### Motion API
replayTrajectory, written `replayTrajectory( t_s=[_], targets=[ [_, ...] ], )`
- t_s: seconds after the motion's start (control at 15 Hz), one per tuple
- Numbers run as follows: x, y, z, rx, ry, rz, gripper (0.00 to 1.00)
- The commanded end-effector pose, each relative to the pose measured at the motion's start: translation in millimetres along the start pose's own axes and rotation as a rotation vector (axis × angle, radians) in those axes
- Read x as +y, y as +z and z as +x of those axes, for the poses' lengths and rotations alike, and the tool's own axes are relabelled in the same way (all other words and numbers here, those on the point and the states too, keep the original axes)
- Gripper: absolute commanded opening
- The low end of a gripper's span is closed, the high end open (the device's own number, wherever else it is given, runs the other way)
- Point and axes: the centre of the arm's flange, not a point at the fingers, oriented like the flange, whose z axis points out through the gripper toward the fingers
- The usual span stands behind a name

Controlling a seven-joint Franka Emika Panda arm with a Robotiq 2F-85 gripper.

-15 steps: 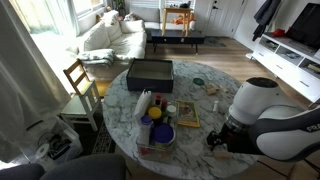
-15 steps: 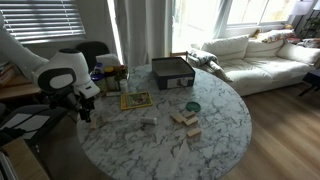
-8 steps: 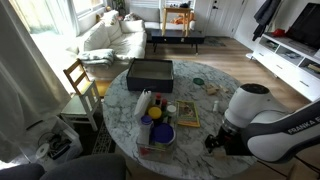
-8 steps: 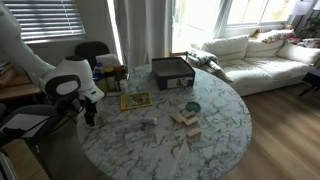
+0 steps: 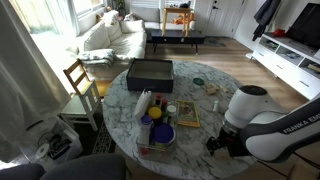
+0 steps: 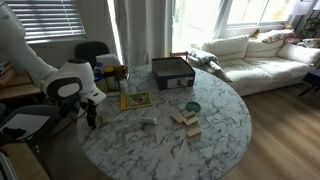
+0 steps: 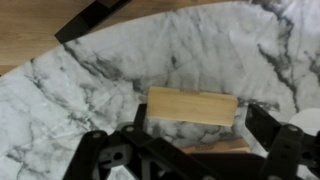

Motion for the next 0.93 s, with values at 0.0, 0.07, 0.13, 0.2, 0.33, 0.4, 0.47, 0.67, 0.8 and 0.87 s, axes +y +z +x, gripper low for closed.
replayTrajectory(
  t_s=[0.0, 0.07, 0.13, 0.2, 0.33, 0.4, 0.47, 0.67, 0.8, 0.87],
  targets=[
    [4, 5, 3, -0.012, -0.03, -0.006, 1.0],
    [5, 6, 4, -0.015, -0.028, -0.006, 1.0],
    [5, 6, 5, -0.018, -0.023, -0.005, 0.99],
    [5, 7, 5, -0.019, -0.02, -0.004, 0.93],
    [5, 7, 6, -0.022, -0.021, -0.005, 0.81],
    [5, 7, 6, -0.023, -0.02, -0.005, 0.81],
    [5, 7, 6, -0.026, -0.02, -0.004, 0.7],
    [3, -1, 6, -0.014, 0.003, 0.004, 0.59],
    [2, -14, 7, 0.013, -0.02, 0.003, 0.59],
    [2, -21, 9, 0.037, -0.042, -0.002, 0.59]
  ],
)
